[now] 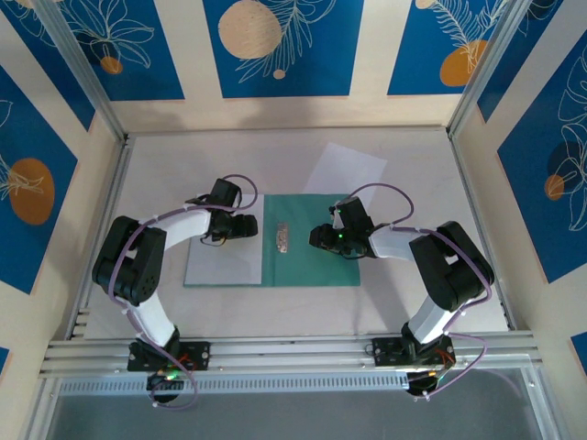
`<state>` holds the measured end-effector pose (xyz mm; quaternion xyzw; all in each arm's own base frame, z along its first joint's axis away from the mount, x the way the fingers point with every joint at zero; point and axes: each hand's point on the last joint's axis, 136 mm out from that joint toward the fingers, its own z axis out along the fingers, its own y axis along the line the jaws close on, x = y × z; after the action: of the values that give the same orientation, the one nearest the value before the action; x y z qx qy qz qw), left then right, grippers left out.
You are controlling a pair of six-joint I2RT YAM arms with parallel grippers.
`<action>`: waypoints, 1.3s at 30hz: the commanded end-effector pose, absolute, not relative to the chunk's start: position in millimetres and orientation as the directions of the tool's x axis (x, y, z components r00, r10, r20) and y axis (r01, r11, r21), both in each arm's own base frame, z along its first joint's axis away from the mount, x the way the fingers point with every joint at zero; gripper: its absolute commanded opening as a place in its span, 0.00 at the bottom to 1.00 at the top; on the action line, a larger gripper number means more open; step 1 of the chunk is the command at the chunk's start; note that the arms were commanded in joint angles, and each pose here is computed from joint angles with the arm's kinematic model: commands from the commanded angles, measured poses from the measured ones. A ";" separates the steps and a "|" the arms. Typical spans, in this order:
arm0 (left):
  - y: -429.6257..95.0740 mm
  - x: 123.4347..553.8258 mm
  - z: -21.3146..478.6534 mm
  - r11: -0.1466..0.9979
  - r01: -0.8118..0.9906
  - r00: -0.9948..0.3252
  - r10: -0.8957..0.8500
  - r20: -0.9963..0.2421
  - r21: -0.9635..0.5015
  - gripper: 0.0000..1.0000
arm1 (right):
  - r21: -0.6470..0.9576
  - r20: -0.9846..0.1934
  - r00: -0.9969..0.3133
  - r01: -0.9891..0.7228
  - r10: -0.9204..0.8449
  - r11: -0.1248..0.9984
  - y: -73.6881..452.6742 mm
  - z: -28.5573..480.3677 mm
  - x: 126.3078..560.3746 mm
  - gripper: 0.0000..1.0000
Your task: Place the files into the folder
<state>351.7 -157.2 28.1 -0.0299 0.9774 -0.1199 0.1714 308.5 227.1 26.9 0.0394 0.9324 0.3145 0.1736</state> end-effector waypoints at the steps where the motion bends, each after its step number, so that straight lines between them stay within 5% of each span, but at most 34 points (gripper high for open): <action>1: -154.3 341.3 28.3 0.966 -0.004 -0.952 -0.083 -0.295 -0.257 0.80 | 0.551 -0.235 -0.953 0.031 0.191 0.834 214.6 5.2 292.0 0.43; 39: -159.9 352.9 82.3 0.960 0.039 -0.929 -0.066 -0.363 -0.277 0.81 | 0.572 -0.212 -0.957 0.045 0.200 0.819 222.3 8.5 290.8 0.44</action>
<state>354.2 -160.9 67.9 -0.0047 0.9735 -0.1337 0.1857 308.5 228.0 26.8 0.0499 0.9322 0.3148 0.1716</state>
